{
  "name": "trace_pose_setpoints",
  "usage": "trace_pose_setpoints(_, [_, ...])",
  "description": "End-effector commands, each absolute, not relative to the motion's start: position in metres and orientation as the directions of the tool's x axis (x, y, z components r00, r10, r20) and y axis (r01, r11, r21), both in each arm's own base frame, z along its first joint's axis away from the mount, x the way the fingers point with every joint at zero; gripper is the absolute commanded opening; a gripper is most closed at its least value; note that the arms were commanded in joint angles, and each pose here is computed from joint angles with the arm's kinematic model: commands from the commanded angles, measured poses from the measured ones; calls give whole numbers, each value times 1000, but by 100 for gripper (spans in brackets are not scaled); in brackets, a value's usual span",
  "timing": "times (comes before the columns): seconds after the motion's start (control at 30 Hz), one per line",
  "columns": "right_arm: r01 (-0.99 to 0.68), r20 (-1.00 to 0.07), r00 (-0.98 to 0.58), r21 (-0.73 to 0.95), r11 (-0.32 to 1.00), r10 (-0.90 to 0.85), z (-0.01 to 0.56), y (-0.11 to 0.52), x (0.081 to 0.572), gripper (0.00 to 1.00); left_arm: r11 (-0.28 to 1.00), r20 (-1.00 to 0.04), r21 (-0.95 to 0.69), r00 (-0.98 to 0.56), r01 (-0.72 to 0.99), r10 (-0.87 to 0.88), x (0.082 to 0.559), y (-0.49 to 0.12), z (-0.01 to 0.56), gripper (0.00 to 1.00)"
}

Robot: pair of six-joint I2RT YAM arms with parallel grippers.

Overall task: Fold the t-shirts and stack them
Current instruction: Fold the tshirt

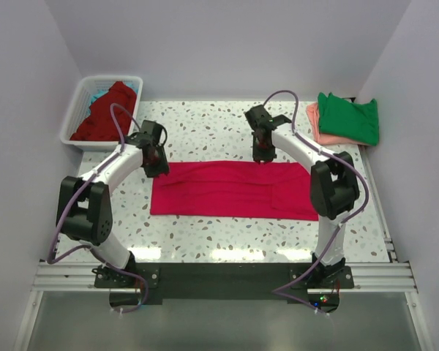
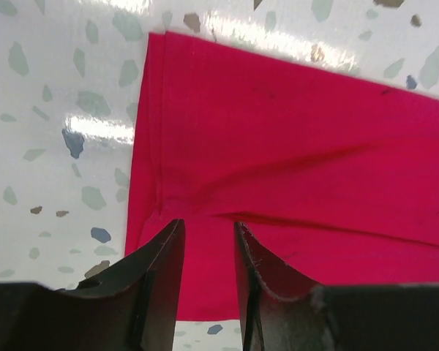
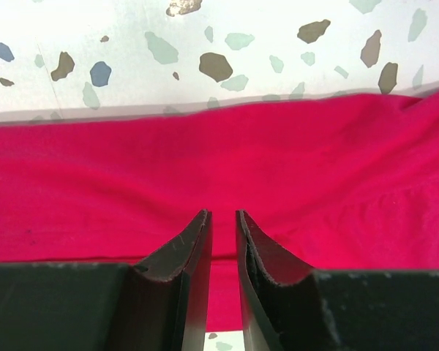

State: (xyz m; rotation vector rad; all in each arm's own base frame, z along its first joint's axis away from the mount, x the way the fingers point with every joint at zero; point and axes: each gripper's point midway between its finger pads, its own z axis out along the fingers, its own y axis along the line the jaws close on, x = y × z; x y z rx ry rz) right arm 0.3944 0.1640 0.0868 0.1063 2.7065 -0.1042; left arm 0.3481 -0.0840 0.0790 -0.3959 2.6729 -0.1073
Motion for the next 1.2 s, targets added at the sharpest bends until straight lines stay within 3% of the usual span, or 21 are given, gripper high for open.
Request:
trace_pose_setpoints(0.0, [60, -428, -903, -24, 998, 44, 89, 175, 398, 24, 951, -387, -104, -869, -292, -309, 330, -81, 67, 38])
trace_pose_setpoints(0.47, [41, -402, -915, -38, 998, 22, 81, 171, 390, 23, 917, -450, -73, -808, -392, -381, 342, -68, 55, 39])
trace_pose_setpoints(0.97, [44, -395, -918, -69, 997, 13, 81, 165, 387, 22, 912, -412, -40, -825, -408, -387, 335, -66, 32, 38])
trace_pose_setpoints(1.17, [46, -395, -919, -80, 996, 11, 84, 162, 386, 21, 910, -411, -14, -827, -414, -383, 335, -62, 25, 29])
